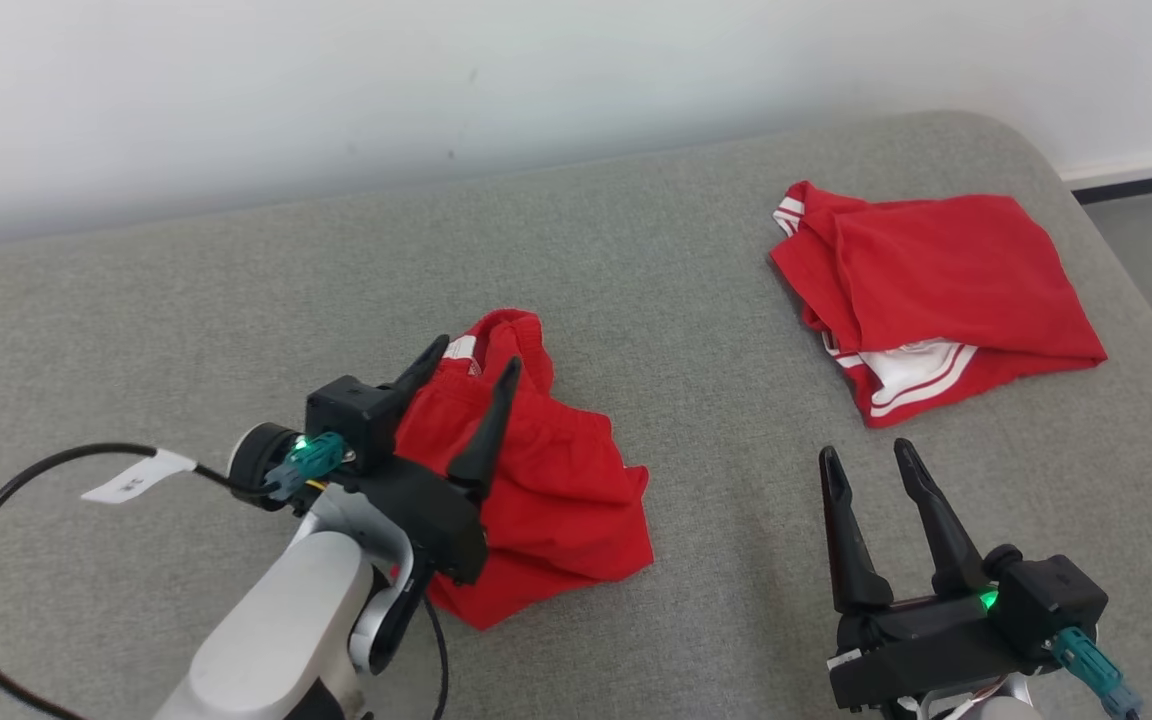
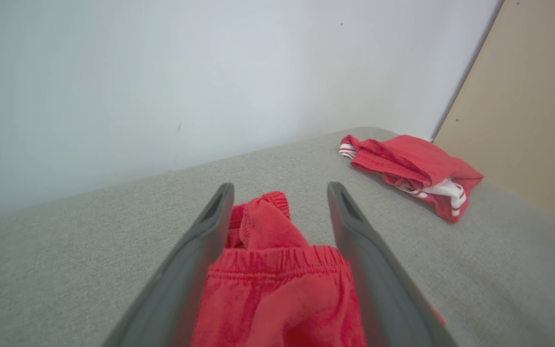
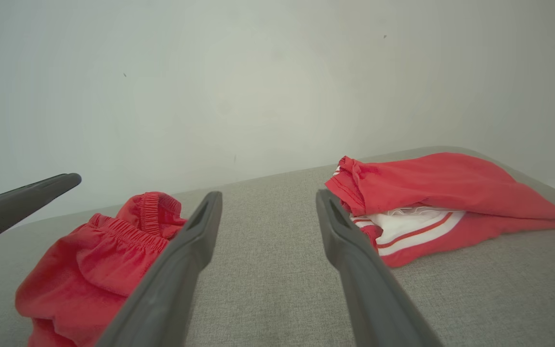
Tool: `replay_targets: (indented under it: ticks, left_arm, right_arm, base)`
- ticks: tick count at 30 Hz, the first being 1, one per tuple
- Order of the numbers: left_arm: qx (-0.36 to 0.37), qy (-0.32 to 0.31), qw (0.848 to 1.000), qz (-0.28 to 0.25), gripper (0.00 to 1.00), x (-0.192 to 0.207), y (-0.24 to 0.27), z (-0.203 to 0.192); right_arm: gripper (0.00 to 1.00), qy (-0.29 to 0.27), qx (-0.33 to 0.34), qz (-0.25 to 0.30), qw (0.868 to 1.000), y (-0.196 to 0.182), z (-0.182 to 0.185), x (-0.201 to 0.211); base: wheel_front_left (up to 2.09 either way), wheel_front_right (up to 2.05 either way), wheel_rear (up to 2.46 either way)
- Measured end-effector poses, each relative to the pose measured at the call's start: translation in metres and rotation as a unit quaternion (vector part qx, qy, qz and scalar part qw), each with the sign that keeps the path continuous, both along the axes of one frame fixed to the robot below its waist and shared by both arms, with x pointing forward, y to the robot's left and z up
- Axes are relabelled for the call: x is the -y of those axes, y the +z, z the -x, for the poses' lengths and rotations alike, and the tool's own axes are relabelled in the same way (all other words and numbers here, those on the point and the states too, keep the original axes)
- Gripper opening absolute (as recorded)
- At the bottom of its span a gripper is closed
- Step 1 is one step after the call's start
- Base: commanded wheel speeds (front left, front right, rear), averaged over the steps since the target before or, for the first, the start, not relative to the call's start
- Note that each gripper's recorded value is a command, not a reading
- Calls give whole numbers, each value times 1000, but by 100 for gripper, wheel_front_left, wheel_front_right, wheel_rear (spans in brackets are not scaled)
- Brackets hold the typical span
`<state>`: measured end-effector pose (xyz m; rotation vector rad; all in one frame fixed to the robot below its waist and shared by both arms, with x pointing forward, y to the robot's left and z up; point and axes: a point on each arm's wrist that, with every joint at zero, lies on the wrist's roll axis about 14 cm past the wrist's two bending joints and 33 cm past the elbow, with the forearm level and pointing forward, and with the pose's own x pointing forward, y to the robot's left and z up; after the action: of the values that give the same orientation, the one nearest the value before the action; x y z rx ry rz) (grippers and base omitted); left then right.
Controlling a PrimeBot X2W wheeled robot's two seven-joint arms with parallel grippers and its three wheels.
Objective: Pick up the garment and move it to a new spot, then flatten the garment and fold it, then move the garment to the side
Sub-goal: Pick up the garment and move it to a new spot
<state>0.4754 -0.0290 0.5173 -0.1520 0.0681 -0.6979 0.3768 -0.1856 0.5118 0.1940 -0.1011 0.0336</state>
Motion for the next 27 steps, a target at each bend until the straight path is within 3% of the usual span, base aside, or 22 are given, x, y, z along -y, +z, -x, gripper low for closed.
replay_targets:
  ticks: [14, 27]
  left_arm:
    - [56, 134, 989, 1, 100, -99, 22, 6]
    - [105, 269, 957, -4, 100, -194, 43, 62]
  right_arm:
    - [100, -15, 14, 6, 1000, 8, 12, 10]
    - [100, 2, 29, 14, 999, 17, 17, -1]
  base:
    - [0, 0, 0]
    - [0, 0, 0]
